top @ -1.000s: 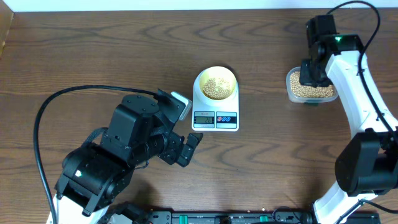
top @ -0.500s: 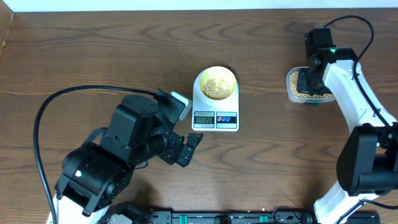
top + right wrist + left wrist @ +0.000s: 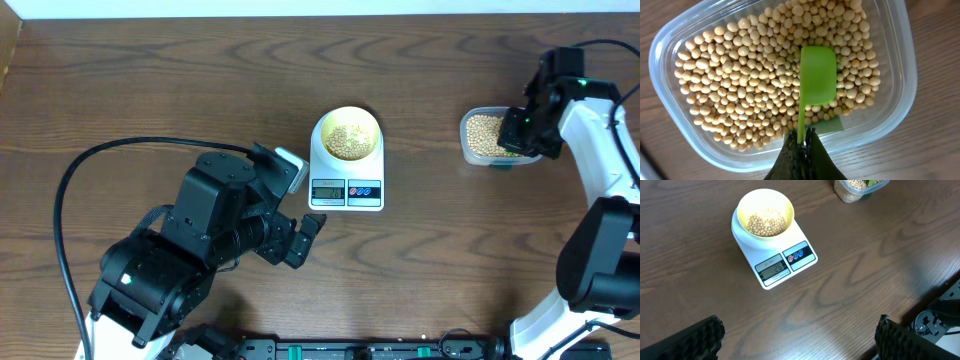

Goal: Scoop item into bowl and weigh 50g on scale
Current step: 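Move the empty scoop back to the soybean tub with the right gripper, then dip the green scoop into the soybeans and lift it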

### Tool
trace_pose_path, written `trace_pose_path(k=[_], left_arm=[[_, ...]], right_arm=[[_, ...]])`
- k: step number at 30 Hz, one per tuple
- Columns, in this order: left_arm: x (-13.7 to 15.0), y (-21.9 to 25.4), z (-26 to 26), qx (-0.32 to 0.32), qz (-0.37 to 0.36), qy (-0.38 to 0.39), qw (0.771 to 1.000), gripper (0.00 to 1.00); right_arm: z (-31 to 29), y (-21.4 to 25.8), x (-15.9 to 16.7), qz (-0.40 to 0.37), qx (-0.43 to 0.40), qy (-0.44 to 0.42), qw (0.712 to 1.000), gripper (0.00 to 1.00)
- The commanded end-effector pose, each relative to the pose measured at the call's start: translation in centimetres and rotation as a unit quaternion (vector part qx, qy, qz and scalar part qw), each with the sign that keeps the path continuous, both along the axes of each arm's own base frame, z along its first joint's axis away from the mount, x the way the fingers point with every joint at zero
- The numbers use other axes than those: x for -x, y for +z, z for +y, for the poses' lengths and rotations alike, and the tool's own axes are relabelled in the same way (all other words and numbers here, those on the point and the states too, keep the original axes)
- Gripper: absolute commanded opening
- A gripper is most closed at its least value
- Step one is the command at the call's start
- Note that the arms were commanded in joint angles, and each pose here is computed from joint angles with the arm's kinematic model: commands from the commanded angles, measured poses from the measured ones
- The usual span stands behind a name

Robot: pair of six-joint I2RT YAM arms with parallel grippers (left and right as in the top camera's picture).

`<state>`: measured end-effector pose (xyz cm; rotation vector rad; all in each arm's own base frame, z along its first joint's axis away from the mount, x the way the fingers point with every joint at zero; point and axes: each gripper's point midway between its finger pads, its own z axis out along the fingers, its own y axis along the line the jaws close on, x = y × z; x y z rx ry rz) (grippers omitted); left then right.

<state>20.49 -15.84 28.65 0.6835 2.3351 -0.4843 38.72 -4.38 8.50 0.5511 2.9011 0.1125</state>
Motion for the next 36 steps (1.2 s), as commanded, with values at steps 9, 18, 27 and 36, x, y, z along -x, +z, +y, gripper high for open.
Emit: trace_pose_path(k=[9,18,27,36], left_arm=[[-0.1,0.2,0.1,-0.004,-0.007,-0.002,1.0,0.99],[-0.1,0.2,0.1,-0.004,-0.007,-0.002,1.0,0.99],[-0.1,0.2,0.1,-0.004,-0.007,-0.002,1.0,0.99],[-0.1,0.2,0.1,-0.004,-0.007,-0.002,1.0,0.99]], right_arm=[[3.0,0.8,0.5,-0.011,-0.125,0.033,0.992,0.01],[2.9,-0.2,0.0,-0.02,-0.181,0.05,0.982,0.01],[0.3,0.2,-0.7,-0.063,-0.245,0.028,0.967,0.01],[-0.2,0.1,-0.9,-0.084,-0.304,0.026,0.949,0.01]])
